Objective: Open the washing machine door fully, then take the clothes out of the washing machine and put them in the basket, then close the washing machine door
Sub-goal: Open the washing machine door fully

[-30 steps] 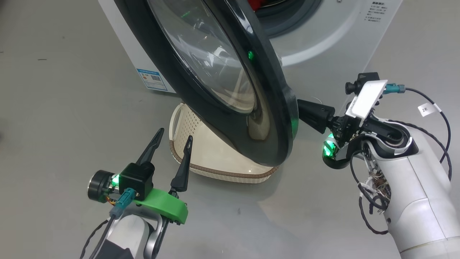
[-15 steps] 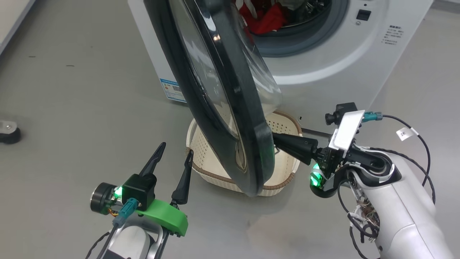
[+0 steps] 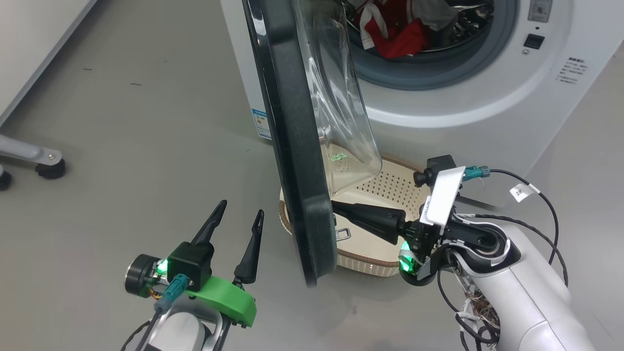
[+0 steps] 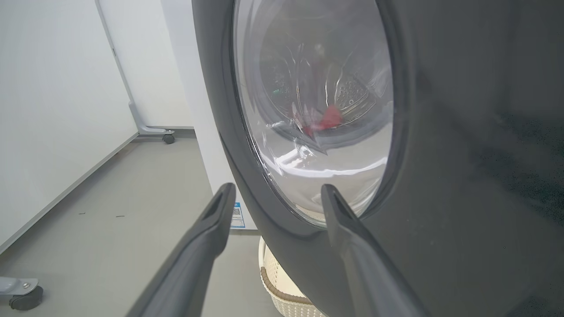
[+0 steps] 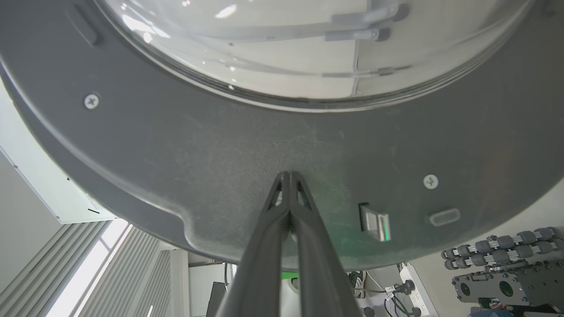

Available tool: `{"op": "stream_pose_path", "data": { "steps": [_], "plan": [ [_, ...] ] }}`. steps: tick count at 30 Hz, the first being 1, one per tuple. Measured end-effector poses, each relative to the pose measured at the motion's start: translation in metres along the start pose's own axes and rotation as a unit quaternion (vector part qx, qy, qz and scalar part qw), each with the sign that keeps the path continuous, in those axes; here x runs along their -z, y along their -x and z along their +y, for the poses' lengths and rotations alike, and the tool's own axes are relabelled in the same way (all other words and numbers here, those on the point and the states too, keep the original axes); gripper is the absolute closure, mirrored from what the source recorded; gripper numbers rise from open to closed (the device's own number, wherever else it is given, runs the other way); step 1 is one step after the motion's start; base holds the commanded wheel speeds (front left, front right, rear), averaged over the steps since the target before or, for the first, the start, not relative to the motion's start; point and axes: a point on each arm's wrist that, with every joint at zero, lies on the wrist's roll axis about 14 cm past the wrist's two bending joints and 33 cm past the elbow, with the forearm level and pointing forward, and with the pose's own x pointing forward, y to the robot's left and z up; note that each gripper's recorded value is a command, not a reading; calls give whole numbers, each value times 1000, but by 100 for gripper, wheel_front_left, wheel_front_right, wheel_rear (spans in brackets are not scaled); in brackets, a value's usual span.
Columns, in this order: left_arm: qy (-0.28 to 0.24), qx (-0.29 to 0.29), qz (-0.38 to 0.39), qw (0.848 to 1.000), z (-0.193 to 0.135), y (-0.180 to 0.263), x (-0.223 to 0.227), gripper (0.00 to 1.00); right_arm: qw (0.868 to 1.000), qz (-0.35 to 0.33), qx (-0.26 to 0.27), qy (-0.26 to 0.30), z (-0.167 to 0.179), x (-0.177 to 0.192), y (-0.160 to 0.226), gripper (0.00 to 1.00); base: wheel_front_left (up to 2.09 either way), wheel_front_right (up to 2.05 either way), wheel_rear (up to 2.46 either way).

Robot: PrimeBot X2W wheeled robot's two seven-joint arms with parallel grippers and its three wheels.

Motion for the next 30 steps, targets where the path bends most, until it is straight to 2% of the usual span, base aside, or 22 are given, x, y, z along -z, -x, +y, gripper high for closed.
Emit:
{"op": "stream_pose_path", "data": {
  "steps": [17,23,30],
  "plan": [
    [2,-53,-11,999,31,21,-8,0,999,51,-4,-2,1,31,-35,100,0,0,0],
    [4,-63,-18,998,36,20,-11,0,1000,19,-11,-11,2,23,-30,100,0,0,0],
    [5,-61,-14,998,33,18,-8,0,994,-97,-32,-25,5,-15,-4,100,0,0,0]
  ]
}}
